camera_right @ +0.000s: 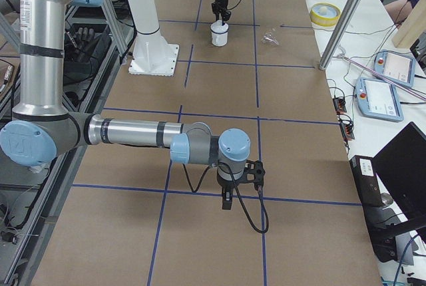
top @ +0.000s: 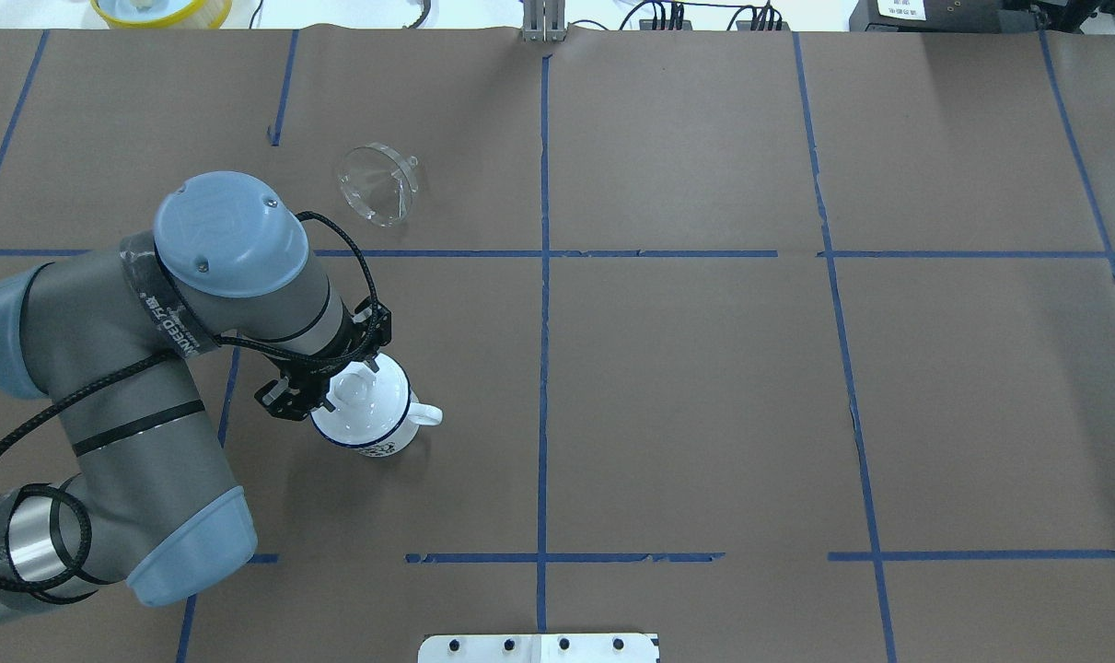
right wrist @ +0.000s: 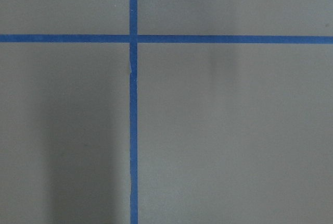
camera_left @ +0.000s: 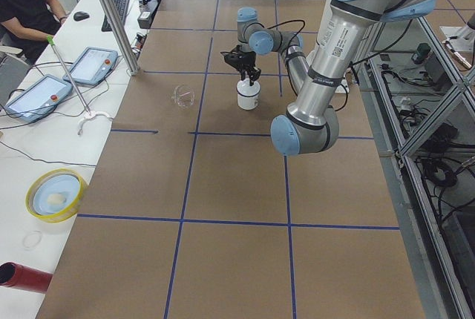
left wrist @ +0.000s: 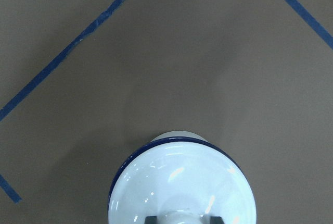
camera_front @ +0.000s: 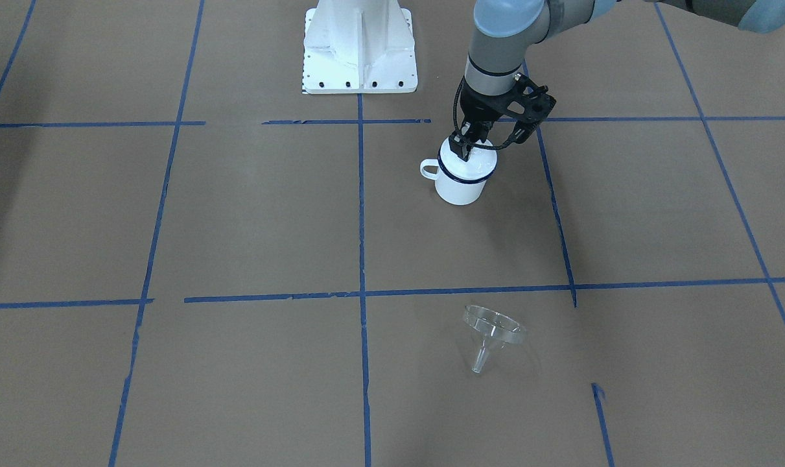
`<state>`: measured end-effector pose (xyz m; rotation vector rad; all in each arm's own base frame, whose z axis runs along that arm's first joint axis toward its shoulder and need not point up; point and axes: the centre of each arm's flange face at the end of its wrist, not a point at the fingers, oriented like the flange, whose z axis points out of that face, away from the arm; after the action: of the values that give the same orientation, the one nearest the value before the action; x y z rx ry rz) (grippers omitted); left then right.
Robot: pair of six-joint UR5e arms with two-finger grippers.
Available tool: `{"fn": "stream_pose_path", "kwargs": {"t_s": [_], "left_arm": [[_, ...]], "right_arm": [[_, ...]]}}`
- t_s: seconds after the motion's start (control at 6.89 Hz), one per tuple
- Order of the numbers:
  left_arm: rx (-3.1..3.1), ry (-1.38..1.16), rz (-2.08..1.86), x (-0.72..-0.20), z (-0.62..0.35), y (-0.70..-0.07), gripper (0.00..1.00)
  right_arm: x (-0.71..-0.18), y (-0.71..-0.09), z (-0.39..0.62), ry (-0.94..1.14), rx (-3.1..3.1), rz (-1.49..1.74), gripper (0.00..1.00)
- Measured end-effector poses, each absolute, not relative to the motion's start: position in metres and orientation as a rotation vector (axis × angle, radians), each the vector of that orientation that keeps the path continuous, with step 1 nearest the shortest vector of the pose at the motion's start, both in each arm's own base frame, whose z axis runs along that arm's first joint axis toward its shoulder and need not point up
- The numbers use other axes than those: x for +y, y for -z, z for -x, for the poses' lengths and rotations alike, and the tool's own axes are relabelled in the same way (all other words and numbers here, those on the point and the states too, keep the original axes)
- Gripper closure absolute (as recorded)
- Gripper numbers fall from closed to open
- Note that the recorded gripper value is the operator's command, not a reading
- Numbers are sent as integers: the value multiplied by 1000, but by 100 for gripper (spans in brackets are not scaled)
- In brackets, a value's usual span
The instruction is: Remove funnel from cup
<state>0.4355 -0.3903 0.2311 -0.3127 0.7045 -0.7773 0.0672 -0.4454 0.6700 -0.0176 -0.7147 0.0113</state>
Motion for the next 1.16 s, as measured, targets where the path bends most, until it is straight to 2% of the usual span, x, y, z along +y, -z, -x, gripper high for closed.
{"fn": "stream_pose_path", "kwargs": {"t_s": [0.44, 0.73, 1.16], "left_arm": [[751, 686, 238, -401, -404, -223, 0], [766, 518, 99, -443, -334, -242, 0], [732, 197, -41, -521, -166, -333, 0]], "right_arm": [[-445, -670, -67, -11, -715, 18, 0], [-445, -670, -67, -11, -715, 18, 0], [-445, -670, -67, -11, -715, 18, 0]]}}
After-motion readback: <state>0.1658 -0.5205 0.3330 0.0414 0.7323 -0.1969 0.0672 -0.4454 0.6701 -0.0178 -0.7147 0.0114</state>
